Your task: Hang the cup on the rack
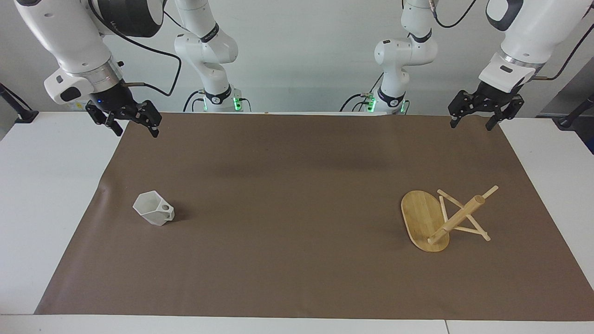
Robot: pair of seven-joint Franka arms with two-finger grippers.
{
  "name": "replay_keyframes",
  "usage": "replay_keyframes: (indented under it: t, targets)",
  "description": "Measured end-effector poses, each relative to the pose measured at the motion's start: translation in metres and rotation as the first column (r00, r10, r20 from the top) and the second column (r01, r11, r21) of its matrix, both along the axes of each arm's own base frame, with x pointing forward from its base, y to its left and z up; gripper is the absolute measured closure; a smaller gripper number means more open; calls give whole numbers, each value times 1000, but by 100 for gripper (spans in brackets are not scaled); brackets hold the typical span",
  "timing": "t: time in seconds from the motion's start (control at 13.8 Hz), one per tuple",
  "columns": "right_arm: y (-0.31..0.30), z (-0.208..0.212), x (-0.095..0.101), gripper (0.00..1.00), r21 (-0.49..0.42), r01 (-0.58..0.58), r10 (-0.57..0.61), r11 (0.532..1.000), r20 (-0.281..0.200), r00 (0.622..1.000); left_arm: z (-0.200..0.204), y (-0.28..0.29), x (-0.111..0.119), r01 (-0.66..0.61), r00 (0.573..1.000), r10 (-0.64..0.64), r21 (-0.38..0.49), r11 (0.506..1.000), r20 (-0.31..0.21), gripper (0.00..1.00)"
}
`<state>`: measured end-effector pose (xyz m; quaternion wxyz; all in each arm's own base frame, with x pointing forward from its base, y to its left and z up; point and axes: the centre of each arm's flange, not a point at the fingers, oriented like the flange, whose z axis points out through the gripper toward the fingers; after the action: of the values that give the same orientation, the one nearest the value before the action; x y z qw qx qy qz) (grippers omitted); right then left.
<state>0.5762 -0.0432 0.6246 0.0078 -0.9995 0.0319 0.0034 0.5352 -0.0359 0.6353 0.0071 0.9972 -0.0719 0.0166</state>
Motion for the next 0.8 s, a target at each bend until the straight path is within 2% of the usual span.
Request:
replay_keyframes:
  t: [0.8]
  targets:
    - [-2, 0, 0, 0, 0, 4, -4, 1000, 0, 1000, 0, 0, 0, 0, 1000, 0, 0, 1000, 0, 0]
